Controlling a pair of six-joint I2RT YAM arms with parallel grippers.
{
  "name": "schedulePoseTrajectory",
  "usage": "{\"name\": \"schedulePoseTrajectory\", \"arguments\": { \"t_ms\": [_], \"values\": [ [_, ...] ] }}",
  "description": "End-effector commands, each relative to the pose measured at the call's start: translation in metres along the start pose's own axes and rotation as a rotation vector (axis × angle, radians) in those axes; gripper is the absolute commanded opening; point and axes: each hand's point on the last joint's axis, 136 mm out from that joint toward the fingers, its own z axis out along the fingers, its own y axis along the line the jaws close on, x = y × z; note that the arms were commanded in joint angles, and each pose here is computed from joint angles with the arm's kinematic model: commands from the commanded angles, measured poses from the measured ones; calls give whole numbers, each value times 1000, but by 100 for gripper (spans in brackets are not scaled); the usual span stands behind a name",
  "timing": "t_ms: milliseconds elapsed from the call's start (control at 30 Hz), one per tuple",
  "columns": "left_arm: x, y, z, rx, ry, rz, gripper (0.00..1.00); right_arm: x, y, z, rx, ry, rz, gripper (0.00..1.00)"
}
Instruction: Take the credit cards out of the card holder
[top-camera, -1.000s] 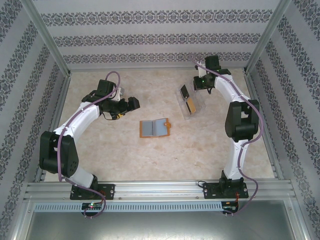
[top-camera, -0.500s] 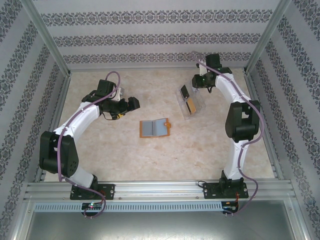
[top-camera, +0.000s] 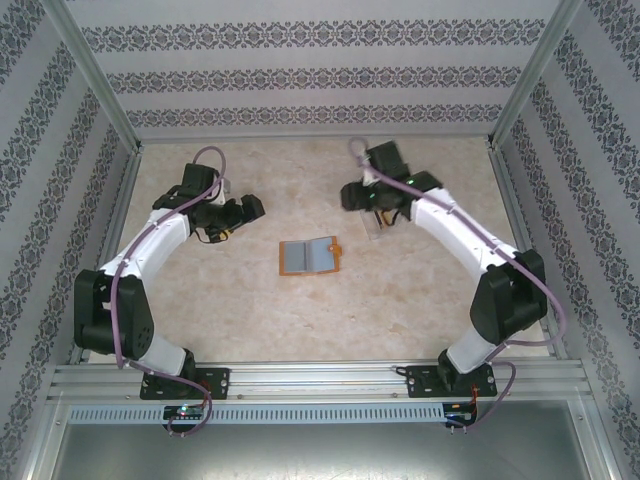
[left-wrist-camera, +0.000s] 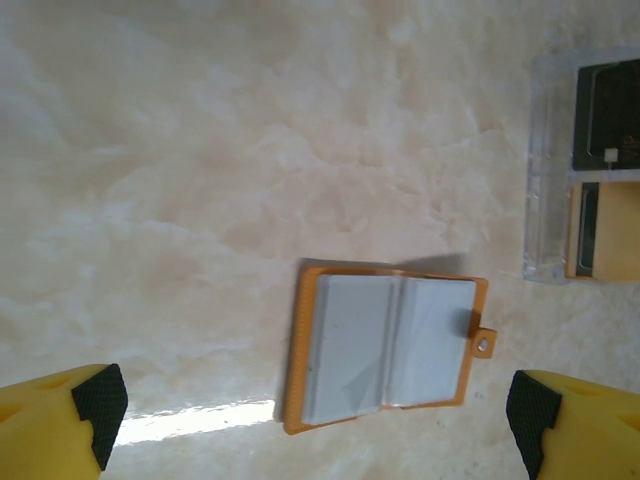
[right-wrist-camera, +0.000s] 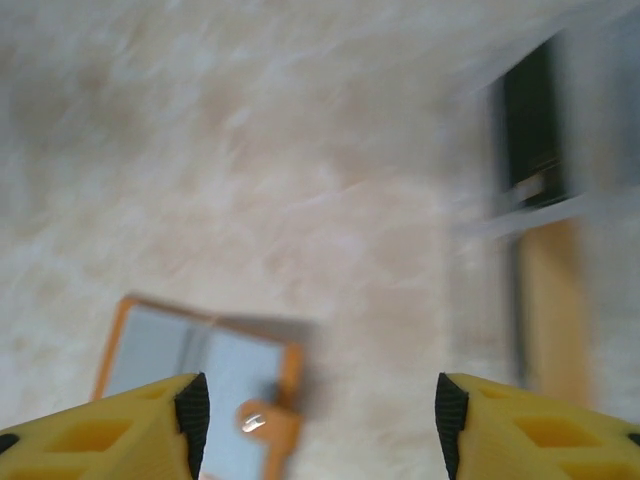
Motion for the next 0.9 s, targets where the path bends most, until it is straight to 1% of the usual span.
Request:
{"name": "schedulePoseTrajectory", "arguments": {
  "t_ms": [0, 133, 233, 300, 333, 433, 600, 767, 867],
  "values": [
    [-7, 13, -12, -47, -61, -40, 99, 32, 23, 14, 38, 44, 44, 65],
    [-7, 17, -15, -49, -75, -51, 99, 68, 65, 39, 26, 117, 34, 66],
    [-6, 18, -16, -49, -80, -63, 99, 89, 86, 60, 17, 166, 59, 66],
    [-6, 19, -16, -47, -84, -70, 99, 100, 92, 73, 25, 194, 85, 63],
    [-6, 18, -17, -44, -87, -72, 99, 105, 93, 80, 25, 210, 98, 61],
    [-6, 18, -16, -42, -85, -73, 99, 117, 95, 94, 30, 243, 128, 57],
    [-4, 17, -12, -27, -68, -78, 99, 126, 92, 109, 52, 272, 138, 56],
    [0, 10, -2, 30, -17, -99, 100, 133, 88, 121, 75, 311, 129, 53],
    [5, 9, 6, 50, 23, -118, 97, 136, 83, 124, 101, 323, 118, 53]
  ]
}}
